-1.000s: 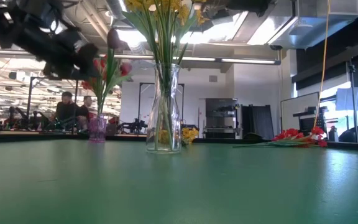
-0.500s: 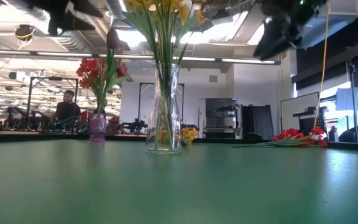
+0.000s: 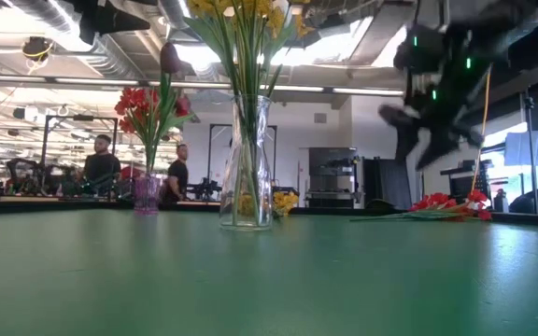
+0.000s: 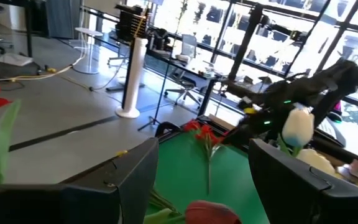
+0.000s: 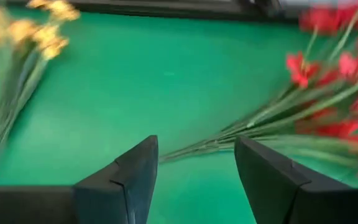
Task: Sort flowers into vase by color
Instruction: Put the red flowers into the pink vase
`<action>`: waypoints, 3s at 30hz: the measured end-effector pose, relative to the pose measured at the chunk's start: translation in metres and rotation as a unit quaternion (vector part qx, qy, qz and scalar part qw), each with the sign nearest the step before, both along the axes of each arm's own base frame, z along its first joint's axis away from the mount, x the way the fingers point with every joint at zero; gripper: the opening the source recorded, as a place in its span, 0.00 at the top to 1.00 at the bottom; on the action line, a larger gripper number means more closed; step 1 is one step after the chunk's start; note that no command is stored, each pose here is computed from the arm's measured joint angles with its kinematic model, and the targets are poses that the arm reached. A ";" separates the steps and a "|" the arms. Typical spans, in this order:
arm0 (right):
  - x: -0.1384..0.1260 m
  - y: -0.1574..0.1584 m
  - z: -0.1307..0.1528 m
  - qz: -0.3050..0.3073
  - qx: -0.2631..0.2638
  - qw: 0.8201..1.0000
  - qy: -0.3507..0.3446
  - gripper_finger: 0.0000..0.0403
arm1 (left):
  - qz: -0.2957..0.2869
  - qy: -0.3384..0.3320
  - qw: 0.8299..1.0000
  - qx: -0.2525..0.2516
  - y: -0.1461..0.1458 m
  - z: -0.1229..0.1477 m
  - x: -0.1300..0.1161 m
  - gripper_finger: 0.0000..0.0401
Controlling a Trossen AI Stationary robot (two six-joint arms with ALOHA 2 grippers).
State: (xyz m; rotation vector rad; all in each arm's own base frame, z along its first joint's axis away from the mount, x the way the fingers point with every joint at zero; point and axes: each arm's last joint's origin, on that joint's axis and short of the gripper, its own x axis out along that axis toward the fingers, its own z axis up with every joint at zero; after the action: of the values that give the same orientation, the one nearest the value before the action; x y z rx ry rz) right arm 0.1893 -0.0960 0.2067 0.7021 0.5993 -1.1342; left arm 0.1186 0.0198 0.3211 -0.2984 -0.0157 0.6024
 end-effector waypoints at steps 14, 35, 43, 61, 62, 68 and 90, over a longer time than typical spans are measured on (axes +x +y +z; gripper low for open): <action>-0.029 -0.036 -0.078 -0.144 0.110 0.978 -0.105 0.48 | -0.007 -0.002 1.000 -0.002 -0.002 0.000 0.000 0.39; -0.035 -0.067 -0.086 -0.146 0.086 0.975 -0.141 0.96 | -0.008 0.004 1.000 -0.013 -0.002 -0.002 0.006 0.39; -0.026 -0.070 -0.075 -0.052 0.077 0.976 -0.199 0.99 | -0.012 0.003 1.000 -0.015 -0.003 -0.003 0.006 0.39; -0.039 -0.044 0.041 0.112 -0.135 0.889 -0.424 1.00 | -0.152 -0.136 0.979 -0.029 -0.010 0.022 0.010 0.39; -0.039 -0.039 0.051 0.122 -0.145 0.880 -0.436 1.00 | -0.161 -0.147 0.976 -0.026 -0.010 0.025 0.010 0.39; -0.033 -0.009 0.111 0.198 -0.205 0.827 -0.485 1.00 | -0.208 -0.184 0.961 -0.016 -0.013 0.032 0.019 0.39; 0.061 0.036 0.242 0.297 -0.320 0.812 -0.388 1.00 | -0.274 -0.127 0.953 -0.016 -0.009 0.116 0.120 0.39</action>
State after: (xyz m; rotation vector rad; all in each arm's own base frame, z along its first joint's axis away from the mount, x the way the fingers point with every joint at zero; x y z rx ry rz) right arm 0.2505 -0.0604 0.4488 0.2878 -0.2775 -0.3288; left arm 0.2384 0.0107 0.4367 -0.3924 -0.1662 0.0087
